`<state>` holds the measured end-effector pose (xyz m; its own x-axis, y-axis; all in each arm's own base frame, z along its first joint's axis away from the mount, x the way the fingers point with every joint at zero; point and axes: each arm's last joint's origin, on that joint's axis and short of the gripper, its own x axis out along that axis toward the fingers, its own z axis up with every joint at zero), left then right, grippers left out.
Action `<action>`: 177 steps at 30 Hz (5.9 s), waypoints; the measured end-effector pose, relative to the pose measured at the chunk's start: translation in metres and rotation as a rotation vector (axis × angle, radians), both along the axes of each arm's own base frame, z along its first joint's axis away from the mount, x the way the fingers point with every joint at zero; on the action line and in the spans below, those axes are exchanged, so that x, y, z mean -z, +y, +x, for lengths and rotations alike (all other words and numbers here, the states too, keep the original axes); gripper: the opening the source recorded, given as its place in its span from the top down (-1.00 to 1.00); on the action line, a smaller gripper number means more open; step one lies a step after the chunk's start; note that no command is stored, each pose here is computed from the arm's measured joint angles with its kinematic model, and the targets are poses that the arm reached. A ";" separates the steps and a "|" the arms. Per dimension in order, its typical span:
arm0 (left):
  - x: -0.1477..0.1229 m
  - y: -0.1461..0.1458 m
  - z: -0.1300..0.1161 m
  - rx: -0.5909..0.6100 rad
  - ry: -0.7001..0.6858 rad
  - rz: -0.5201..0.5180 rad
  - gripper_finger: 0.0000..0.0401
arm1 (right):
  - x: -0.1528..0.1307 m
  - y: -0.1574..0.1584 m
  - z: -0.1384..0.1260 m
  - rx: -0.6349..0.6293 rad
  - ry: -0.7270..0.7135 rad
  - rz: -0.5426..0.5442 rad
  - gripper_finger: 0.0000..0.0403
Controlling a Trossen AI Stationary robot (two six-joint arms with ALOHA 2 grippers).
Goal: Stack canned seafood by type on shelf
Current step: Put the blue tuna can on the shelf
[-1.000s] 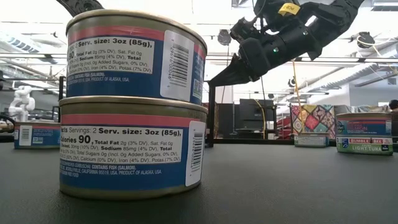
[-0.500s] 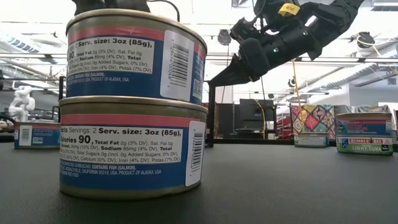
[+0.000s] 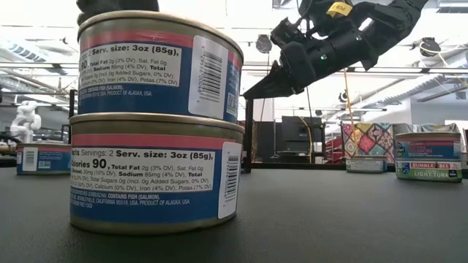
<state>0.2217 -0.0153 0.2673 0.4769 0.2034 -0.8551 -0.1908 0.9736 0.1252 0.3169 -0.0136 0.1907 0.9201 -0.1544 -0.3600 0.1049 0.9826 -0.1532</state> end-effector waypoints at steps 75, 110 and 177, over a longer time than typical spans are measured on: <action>0.117 -0.059 -0.062 -0.173 0.328 0.190 0.94 | -0.006 0.040 0.001 -0.087 -0.082 0.155 1.00; 0.058 -0.045 -0.029 -0.153 0.284 0.387 0.97 | -0.007 0.040 0.002 -0.091 -0.090 0.156 1.00; 0.039 0.192 -0.052 -0.288 0.277 0.311 0.96 | -0.005 0.040 0.001 -0.108 -0.065 0.095 1.00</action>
<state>0.1701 0.1762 0.2280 0.1276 0.5585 -0.8196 -0.3643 0.7950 0.4850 0.3181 0.0259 0.1959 0.9514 -0.0208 -0.3072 0.0041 0.9985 -0.0550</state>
